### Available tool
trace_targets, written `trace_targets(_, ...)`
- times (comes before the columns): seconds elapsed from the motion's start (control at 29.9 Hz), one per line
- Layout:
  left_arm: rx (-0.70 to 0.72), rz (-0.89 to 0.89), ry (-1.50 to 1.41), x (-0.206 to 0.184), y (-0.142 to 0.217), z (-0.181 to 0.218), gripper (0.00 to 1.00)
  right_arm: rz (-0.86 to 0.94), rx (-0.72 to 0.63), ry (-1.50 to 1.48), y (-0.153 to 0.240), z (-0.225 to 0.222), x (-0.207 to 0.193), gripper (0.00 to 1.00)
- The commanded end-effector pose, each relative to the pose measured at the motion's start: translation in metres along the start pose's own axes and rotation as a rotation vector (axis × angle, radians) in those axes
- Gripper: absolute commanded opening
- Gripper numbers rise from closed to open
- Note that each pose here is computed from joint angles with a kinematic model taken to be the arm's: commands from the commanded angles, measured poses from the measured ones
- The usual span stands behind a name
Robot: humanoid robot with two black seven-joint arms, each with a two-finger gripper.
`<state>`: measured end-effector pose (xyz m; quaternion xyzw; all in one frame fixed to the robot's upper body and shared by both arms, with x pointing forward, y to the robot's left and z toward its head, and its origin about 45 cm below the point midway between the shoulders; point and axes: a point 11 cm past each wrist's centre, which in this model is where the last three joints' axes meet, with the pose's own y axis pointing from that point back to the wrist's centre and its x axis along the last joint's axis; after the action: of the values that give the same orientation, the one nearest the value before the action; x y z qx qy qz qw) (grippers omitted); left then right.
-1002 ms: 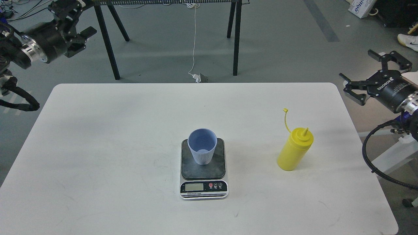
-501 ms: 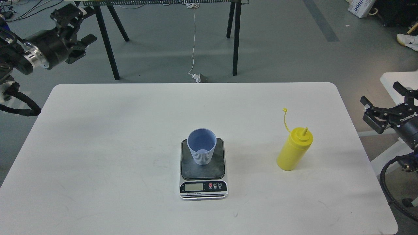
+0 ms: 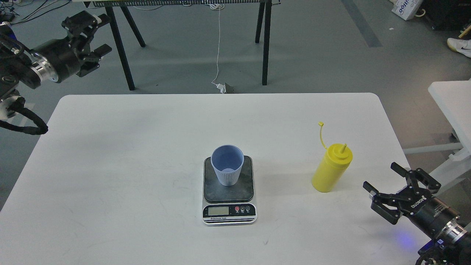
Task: Pour seasoning into cup on scale with both arms
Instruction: 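Lower the right gripper toward the base of the yellow bottle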
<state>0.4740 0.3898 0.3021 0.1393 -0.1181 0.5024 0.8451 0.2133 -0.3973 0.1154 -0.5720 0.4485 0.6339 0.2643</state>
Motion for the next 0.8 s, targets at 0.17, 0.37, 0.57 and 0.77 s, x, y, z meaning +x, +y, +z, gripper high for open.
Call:
trace_targets(0.17,0.020,-0.004,0.008,-0.003,0.004,-0.010,0.95,0.013,-0.050,-0.055,-0.029,0.035,0.026,0.99)
trace_targets(0.37,0.031,0.000,0.012,-0.003,0.007,-0.016,0.95,0.039,-0.032,-0.088,-0.033,0.041,0.043,0.99)
trace_targets(0.57,0.036,-0.001,0.015,-0.004,0.008,-0.019,0.95,0.050,-0.043,-0.077,-0.041,0.047,0.049,0.99)
trace_targets(0.77,0.035,-0.002,0.017,-0.005,0.008,-0.019,0.95,0.040,-0.034,-0.071,-0.051,0.042,0.047,0.99)
